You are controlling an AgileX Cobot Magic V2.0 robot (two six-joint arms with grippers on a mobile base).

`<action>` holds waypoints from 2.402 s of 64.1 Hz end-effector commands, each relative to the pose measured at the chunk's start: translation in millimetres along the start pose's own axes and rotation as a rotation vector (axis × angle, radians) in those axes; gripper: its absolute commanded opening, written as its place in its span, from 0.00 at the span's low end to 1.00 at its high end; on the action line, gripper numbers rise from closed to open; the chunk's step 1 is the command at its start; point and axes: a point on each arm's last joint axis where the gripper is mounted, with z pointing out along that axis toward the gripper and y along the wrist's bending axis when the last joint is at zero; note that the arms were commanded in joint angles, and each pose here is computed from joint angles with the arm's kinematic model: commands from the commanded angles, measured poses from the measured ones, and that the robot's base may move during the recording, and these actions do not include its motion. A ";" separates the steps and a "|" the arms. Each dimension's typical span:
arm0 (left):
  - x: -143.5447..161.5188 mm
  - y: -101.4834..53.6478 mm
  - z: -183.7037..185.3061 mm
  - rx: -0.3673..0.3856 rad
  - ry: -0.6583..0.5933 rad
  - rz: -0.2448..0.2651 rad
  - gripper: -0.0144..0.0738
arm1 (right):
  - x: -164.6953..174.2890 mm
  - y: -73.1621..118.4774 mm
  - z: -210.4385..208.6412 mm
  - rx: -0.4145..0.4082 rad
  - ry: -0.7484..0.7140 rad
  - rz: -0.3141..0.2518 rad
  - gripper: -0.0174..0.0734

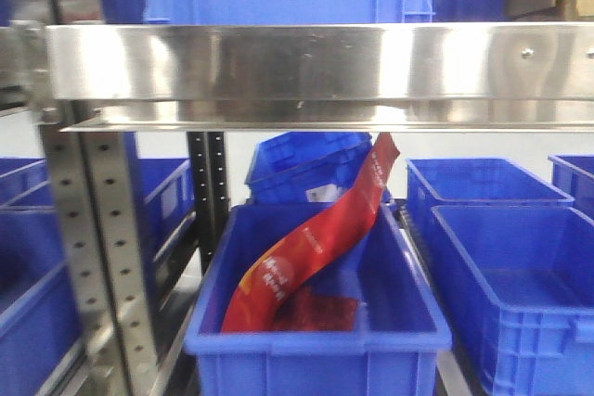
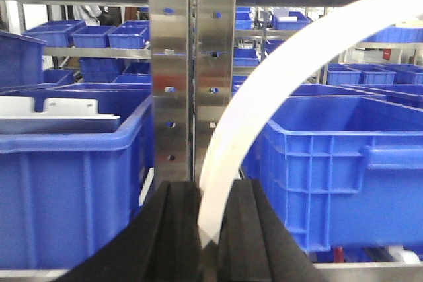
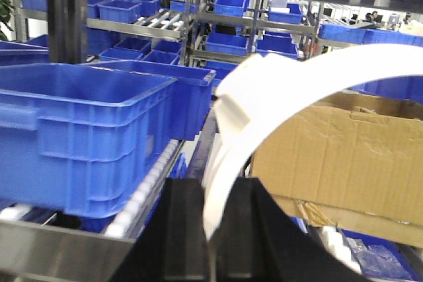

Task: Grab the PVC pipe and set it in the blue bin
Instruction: 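Position the held clamp above an empty blue bin on the shelf, then open both grippers to drop the white clamp into the blue bin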

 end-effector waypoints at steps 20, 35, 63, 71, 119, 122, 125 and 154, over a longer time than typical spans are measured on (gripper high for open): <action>-4.2 0.9 0.0 -0.010 -0.044 -0.001 0.04 | -3.7 -0.7 -0.3 0.007 -0.035 -0.009 0.01; -4.2 0.9 0.0 -0.010 -0.044 -0.001 0.04 | -3.7 -0.7 -0.3 0.007 -0.035 -0.009 0.01; -4.2 0.9 0.0 -0.010 -0.044 -0.001 0.04 | -3.9 -0.7 -0.3 0.008 -0.037 -0.009 0.01; -4.2 0.9 0.0 -0.010 -0.044 -0.001 0.04 | -3.9 -0.7 -0.3 0.008 -0.037 -0.009 0.01; -4.2 0.9 0.0 -0.010 -0.044 -0.001 0.04 | -6.1 -0.9 -0.4 0.009 -0.061 0.000 0.01; -4.4 1.0 -0.1 -0.010 -0.046 -0.001 0.04 | -7.4 -1.1 -0.5 0.012 -0.076 0.000 0.01; -5.2 1.1 -0.1 -0.011 -0.056 -0.001 0.04 | -8.1 -0.9 -0.5 0.009 -0.084 0.012 0.01; -8.6 1.5 0.0 -0.015 -0.089 -0.003 0.04 | -27.0 9.9 31.8 -0.123 0.023 0.086 0.01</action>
